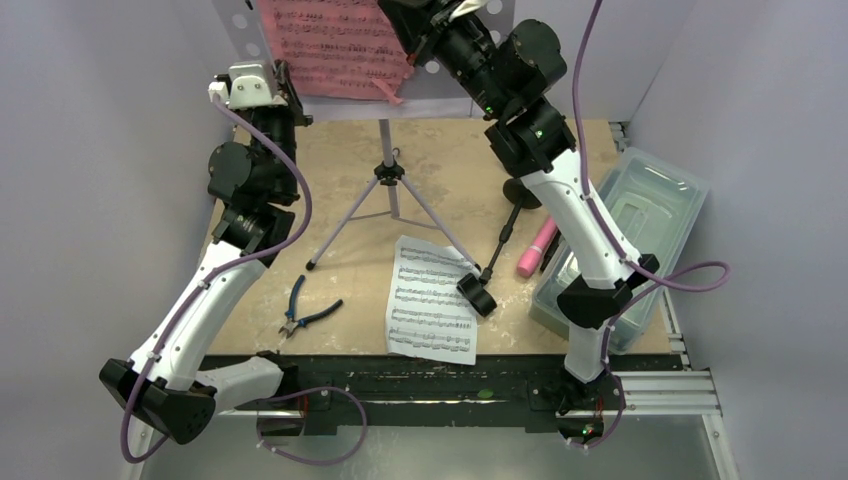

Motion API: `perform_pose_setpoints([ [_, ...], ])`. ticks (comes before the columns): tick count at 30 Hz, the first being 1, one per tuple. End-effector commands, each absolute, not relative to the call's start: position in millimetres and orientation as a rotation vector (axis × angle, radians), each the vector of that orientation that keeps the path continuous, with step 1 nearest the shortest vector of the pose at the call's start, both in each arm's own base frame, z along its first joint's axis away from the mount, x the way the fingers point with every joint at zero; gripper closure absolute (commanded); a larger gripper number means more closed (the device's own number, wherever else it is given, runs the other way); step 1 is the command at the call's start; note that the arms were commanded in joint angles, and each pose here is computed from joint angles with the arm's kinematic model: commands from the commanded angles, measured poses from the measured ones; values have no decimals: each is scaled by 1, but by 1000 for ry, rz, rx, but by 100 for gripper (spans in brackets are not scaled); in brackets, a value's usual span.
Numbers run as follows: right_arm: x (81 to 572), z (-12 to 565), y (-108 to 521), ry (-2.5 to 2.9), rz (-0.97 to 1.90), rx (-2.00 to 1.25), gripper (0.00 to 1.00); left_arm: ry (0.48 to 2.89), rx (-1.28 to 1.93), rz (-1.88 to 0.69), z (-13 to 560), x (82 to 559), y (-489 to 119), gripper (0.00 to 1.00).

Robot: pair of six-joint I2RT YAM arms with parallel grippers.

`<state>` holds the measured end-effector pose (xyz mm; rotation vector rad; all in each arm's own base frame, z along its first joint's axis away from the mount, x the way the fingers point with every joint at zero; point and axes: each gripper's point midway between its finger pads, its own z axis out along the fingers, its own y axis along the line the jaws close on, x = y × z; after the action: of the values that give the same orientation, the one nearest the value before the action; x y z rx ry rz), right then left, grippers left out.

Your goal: Set up the instrument practice props

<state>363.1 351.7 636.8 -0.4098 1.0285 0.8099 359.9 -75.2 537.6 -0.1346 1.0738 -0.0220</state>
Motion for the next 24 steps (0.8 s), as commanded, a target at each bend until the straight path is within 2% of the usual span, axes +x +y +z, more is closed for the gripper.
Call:
perform_pose_setpoints([
  [1, 357, 661, 345, 931, 811, -392, 100, 975, -137, -44, 562, 343, -70, 100],
  [12, 348, 643, 384, 809, 799, -642, 100, 988, -90, -49, 559, 346, -77, 100],
  [24, 345, 639, 395, 742, 758, -730, 100, 998, -74, -46, 558, 346, -79, 100],
])
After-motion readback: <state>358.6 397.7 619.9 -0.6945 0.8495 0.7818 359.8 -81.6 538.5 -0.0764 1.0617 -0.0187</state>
